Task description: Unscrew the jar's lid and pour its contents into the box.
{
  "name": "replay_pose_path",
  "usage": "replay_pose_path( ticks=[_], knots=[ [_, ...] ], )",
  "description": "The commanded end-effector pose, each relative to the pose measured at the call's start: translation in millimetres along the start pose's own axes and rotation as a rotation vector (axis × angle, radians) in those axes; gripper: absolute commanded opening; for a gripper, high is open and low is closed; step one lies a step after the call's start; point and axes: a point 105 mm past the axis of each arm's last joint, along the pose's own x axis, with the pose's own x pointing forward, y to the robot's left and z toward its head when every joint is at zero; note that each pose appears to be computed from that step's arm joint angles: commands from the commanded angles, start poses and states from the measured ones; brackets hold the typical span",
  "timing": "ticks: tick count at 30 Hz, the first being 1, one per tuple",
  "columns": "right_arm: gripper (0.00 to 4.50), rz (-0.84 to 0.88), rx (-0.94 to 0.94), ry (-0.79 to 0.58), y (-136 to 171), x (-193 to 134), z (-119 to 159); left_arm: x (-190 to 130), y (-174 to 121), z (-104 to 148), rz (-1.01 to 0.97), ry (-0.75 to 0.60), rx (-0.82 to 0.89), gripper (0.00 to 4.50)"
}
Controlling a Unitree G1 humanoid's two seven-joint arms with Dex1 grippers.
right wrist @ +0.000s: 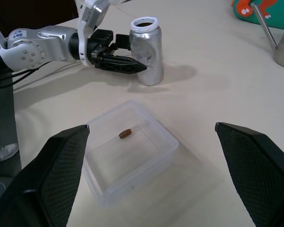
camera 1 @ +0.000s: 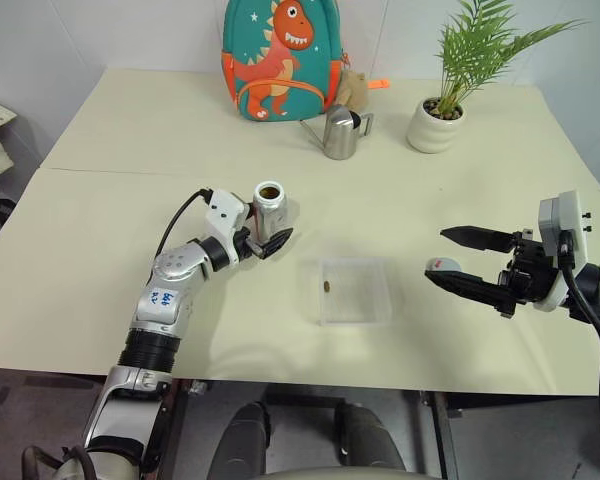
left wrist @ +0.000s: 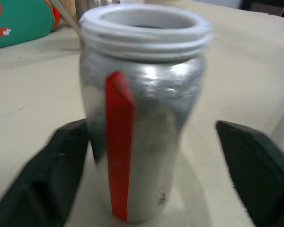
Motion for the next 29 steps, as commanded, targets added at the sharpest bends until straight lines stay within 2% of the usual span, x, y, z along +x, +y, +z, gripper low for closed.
replay_pose_path(
  ticks=[1,13,17,20,23,29],
  knots=[
    [4.50,0.007,-0.039,-0.003,0,-2,9,-9,2,13,0.014,-0.035,0.041,4.44],
    [4.50,0.017,-0.051,0.019,-6,-7,12,-40,0,12,-0.060,0.039,0.050,4.44],
    [4.50,0.017,-0.055,0.053,-11,-16,10,-59,-8,11,-0.201,0.069,0.021,4.44],
    [4.50,-0.008,-0.076,0.077,-17,-26,14,-86,-16,18,-0.358,0.067,-0.006,4.44],
    [4.50,-0.022,-0.096,0.083,-18,-29,22,-109,-1,30,-0.407,0.058,-0.016,4.44],
    [4.50,-0.038,-0.090,0.092,-14,-34,19,-134,40,46,-0.366,0.013,0.111,4.44]
  ],
)
